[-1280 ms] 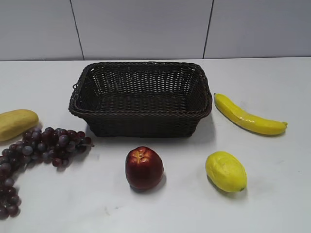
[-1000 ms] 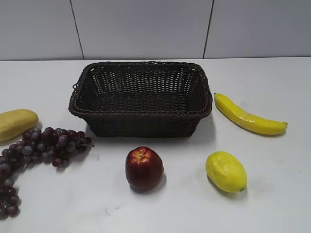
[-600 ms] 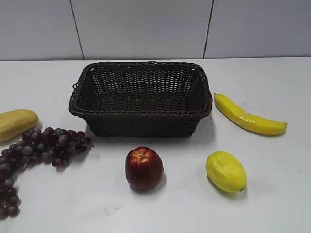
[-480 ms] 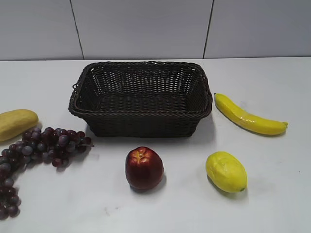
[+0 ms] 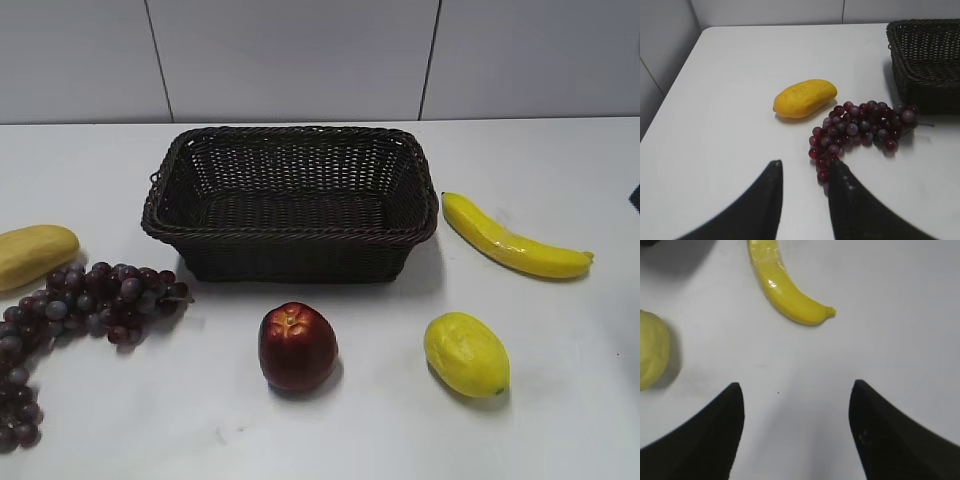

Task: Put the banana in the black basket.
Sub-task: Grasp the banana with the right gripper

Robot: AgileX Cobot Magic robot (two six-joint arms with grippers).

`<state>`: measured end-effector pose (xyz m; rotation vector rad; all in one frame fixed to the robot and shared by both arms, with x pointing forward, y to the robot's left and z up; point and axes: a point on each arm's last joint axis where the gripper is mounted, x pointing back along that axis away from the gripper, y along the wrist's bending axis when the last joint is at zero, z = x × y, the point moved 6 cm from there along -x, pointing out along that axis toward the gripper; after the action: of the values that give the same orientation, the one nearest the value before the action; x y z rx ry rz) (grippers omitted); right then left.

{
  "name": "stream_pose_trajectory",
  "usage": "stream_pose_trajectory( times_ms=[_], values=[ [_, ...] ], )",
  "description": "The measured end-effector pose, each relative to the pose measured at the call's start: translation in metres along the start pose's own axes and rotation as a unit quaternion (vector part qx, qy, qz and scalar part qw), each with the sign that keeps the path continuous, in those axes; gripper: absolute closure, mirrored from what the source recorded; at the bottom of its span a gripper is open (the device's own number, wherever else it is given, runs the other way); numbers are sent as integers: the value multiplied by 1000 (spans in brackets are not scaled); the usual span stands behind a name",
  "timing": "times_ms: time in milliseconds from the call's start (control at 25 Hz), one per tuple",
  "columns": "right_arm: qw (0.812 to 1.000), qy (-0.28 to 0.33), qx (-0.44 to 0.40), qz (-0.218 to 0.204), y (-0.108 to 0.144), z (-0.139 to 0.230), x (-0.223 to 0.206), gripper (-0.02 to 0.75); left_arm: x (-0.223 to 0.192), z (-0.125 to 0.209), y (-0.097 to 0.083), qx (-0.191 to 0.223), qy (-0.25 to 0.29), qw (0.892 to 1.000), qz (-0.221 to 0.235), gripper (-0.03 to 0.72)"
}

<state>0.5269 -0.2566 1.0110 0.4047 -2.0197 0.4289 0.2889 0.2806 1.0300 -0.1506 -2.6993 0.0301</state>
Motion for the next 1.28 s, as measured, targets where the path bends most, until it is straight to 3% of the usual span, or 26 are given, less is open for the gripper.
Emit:
stream_pose_trajectory(
  times_ms=[160,520,1000,1280],
  values=[
    [997,21,71,-24,5,-20,-43,237,0,0,0,0,0,1000,0,380],
    [975,-12,216,-39,25,-44,-115,237,0,0,0,0,0,1000,0,381],
    [972,12,230,-48,30,-31,-186,237,0,0,0,0,0,1000,0,381],
    [973,-13,229,-24,26,-36,-203,237,0,0,0,0,0,1000,0,381]
  ],
)
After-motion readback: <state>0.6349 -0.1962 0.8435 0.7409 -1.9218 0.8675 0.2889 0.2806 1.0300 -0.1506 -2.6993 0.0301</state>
